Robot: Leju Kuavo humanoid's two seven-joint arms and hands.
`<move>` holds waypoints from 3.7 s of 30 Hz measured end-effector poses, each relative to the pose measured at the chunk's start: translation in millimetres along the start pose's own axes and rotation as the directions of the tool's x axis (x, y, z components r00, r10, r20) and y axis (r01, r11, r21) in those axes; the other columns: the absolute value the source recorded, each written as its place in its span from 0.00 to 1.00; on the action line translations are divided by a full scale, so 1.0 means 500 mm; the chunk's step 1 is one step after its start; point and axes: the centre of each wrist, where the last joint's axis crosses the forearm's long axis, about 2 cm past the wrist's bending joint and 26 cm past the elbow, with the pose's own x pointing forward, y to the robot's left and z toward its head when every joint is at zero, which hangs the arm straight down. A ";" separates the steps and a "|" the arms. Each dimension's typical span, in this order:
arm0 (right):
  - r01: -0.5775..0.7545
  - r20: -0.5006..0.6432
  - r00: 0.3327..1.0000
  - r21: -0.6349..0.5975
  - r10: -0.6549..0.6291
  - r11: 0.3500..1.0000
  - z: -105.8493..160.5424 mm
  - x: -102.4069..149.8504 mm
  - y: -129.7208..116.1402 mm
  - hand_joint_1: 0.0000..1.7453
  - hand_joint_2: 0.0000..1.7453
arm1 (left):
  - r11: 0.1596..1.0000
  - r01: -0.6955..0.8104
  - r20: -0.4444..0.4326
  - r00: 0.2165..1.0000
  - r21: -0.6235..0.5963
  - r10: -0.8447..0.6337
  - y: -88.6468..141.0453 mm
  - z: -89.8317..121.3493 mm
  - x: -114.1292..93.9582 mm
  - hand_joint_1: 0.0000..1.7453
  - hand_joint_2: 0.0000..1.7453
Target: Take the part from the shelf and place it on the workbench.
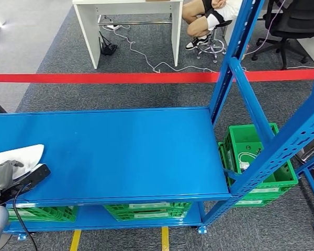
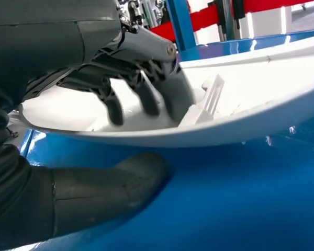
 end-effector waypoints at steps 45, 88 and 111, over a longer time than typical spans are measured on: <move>-0.032 0.017 0.999 -0.015 0.032 0.999 -0.002 -0.010 0.002 0.00 0.00 | 0.699 -0.460 0.434 0.870 0.548 0.232 0.023 0.145 0.061 1.00 1.00; -0.063 0.047 0.997 -0.007 0.063 0.998 0.000 -0.010 0.028 0.00 0.00 | 0.219 -0.886 0.895 0.436 0.409 0.090 0.137 0.311 0.195 1.00 1.00; -0.035 0.049 0.998 -0.001 0.035 0.999 0.001 -0.003 0.030 0.00 0.00 | 0.153 -0.896 0.892 0.436 0.417 0.121 0.136 0.299 0.209 1.00 1.00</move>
